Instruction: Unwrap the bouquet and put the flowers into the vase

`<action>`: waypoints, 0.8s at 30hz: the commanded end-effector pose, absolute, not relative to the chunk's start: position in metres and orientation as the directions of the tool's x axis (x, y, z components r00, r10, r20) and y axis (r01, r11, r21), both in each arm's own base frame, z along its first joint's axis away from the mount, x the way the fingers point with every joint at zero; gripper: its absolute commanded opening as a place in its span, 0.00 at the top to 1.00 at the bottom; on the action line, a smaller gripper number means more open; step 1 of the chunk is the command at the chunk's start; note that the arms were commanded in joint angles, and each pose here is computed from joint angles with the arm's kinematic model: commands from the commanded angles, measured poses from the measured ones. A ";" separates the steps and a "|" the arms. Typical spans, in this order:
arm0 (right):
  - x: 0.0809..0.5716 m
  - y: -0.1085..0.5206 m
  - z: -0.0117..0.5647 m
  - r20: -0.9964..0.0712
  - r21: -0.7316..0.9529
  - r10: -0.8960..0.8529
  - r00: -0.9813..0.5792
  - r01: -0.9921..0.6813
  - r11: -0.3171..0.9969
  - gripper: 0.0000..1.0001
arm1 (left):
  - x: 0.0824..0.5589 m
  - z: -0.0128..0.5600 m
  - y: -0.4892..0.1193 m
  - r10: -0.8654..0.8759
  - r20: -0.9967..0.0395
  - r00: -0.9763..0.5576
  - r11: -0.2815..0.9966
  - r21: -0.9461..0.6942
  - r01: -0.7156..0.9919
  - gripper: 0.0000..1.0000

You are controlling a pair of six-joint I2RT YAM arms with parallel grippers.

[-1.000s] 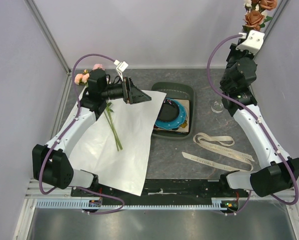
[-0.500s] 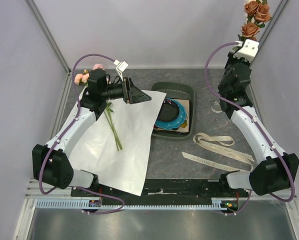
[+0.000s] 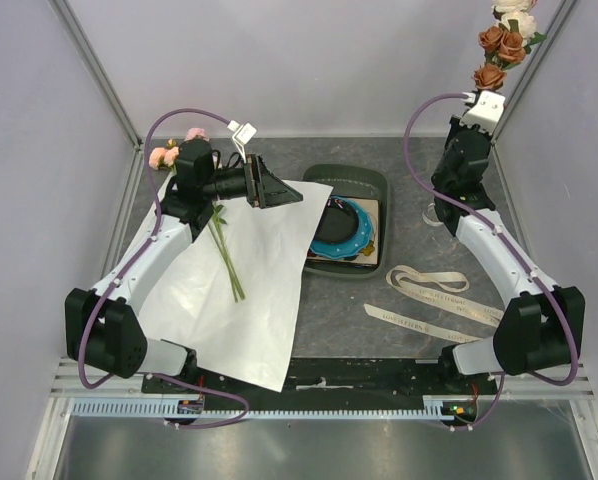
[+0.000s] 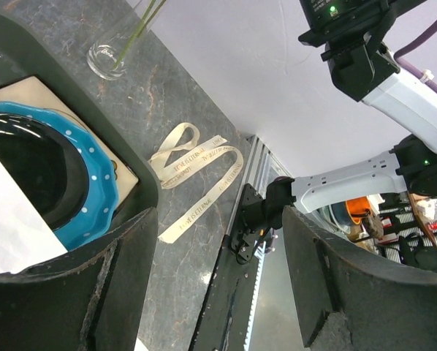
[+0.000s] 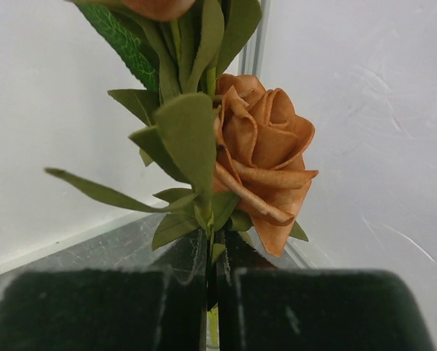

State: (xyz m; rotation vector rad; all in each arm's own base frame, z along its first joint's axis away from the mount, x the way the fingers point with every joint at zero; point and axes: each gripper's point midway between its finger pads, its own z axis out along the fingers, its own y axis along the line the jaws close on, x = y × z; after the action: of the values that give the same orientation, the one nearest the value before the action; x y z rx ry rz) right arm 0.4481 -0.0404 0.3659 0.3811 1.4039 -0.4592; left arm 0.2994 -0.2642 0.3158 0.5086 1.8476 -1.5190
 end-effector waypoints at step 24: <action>0.460 -0.047 0.296 -0.999 -0.014 -0.036 0.028 0.546 0.837 0.84 | 0.295 0.328 -0.263 -0.129 -0.730 -0.671 0.205 -0.682 0.702 0.24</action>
State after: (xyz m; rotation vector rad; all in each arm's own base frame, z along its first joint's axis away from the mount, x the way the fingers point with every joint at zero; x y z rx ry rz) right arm 0.4578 -0.0429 0.3005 0.3946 1.5004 -0.4698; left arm 0.2996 -0.2646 0.3168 0.5105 1.8381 -1.5219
